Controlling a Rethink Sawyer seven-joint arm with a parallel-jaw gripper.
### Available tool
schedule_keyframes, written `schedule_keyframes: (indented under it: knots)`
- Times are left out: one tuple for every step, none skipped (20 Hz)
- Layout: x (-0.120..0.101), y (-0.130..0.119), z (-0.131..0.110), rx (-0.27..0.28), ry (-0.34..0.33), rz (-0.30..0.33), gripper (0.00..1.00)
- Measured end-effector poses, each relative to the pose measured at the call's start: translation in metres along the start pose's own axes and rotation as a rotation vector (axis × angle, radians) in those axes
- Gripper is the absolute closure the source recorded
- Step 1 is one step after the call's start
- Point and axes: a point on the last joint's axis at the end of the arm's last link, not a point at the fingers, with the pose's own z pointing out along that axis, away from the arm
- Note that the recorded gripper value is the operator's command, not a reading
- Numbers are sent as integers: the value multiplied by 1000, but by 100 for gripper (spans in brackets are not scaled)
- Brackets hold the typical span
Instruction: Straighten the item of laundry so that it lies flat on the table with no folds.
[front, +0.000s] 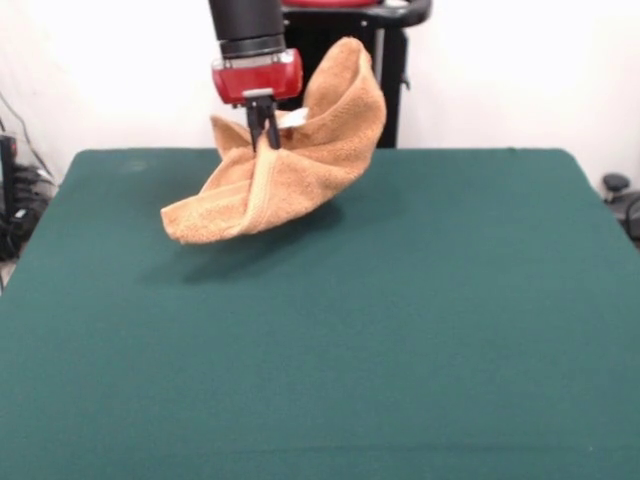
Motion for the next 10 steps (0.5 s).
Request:
schedule_keyframes:
  knots:
    - [0,1,0,-1,0,-2,100]
    - [0,3,1,-2,1,-7,100]
    - [0,4,1,-2,1,-8,100]
    - [0,5,1,-3,2,-11,100]
    - [0,5,1,-3,2,-12,100]
    - [-1,5,1,-4,2,-12,100]
    - [-1,6,1,-4,2,-13,100]
    - [-1,6,1,-4,2,-13,100]
    - [-1,6,1,-4,2,-14,100]
    - [0,6,1,-4,2,-14,100]
